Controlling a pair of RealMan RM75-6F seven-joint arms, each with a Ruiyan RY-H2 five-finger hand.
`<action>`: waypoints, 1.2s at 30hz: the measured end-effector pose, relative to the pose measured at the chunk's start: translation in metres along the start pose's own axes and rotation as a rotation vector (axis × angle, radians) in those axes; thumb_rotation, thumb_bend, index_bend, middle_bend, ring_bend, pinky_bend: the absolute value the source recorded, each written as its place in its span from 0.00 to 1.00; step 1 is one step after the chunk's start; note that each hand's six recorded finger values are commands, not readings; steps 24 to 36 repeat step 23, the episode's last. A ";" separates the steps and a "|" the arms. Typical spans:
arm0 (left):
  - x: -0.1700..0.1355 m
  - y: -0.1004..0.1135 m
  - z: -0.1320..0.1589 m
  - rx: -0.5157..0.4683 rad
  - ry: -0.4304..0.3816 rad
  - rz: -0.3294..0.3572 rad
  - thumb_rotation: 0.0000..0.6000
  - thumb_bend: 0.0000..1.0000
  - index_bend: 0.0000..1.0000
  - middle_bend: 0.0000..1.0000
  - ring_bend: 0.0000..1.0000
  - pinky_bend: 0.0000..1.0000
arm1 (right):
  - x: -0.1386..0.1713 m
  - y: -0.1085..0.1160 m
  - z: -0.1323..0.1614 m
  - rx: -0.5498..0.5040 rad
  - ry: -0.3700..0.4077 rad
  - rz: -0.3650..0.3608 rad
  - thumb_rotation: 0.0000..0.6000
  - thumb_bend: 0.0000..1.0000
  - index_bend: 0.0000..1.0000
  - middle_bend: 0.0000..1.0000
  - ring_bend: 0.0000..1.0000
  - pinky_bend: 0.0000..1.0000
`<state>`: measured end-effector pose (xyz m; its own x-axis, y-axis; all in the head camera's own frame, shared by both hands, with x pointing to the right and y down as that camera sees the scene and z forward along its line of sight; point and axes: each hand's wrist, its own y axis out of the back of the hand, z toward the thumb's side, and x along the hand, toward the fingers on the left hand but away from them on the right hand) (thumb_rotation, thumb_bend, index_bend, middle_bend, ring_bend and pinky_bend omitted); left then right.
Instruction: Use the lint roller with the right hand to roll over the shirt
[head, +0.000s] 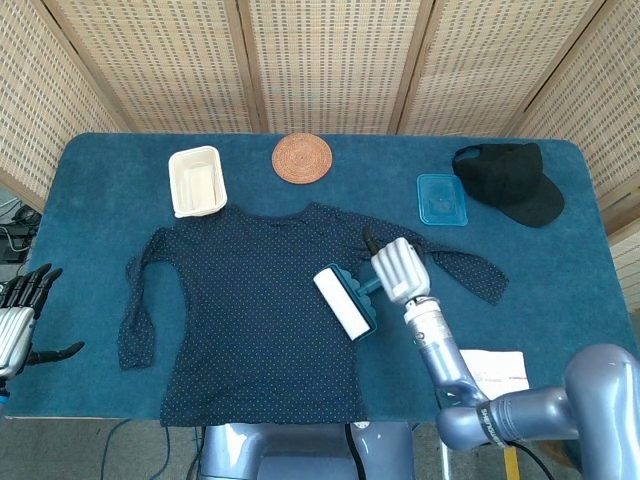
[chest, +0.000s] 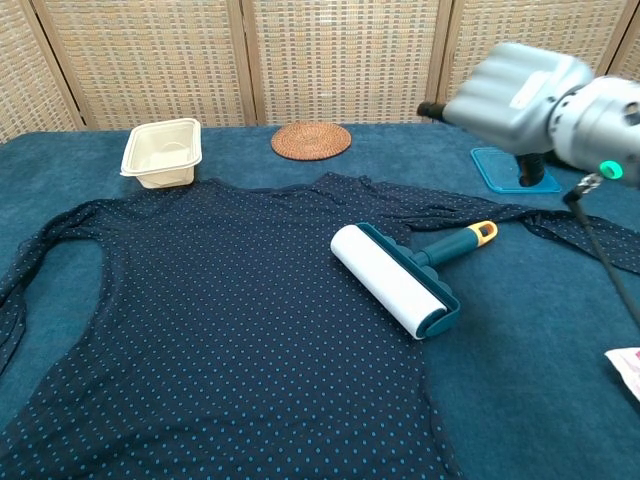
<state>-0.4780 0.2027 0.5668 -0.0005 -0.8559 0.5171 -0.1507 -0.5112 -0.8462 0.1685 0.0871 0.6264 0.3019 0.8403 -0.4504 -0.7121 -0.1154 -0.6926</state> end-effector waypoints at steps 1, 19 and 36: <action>-0.001 0.001 0.001 -0.001 -0.006 0.004 1.00 0.00 0.00 0.00 0.00 0.00 | 0.002 -0.002 -0.007 -0.029 -0.010 -0.008 1.00 0.00 0.00 0.53 0.62 0.58; -0.025 0.010 0.014 0.020 -0.058 0.109 1.00 0.00 0.00 0.00 0.00 0.00 | 0.151 -0.128 -0.129 -0.820 -0.275 -0.015 1.00 0.00 0.00 0.00 0.00 0.00; -0.028 0.008 0.017 0.026 -0.071 0.116 1.00 0.00 0.00 0.00 0.00 0.00 | 0.180 -0.144 -0.137 -0.810 -0.299 -0.038 1.00 0.00 0.00 0.00 0.00 0.00</action>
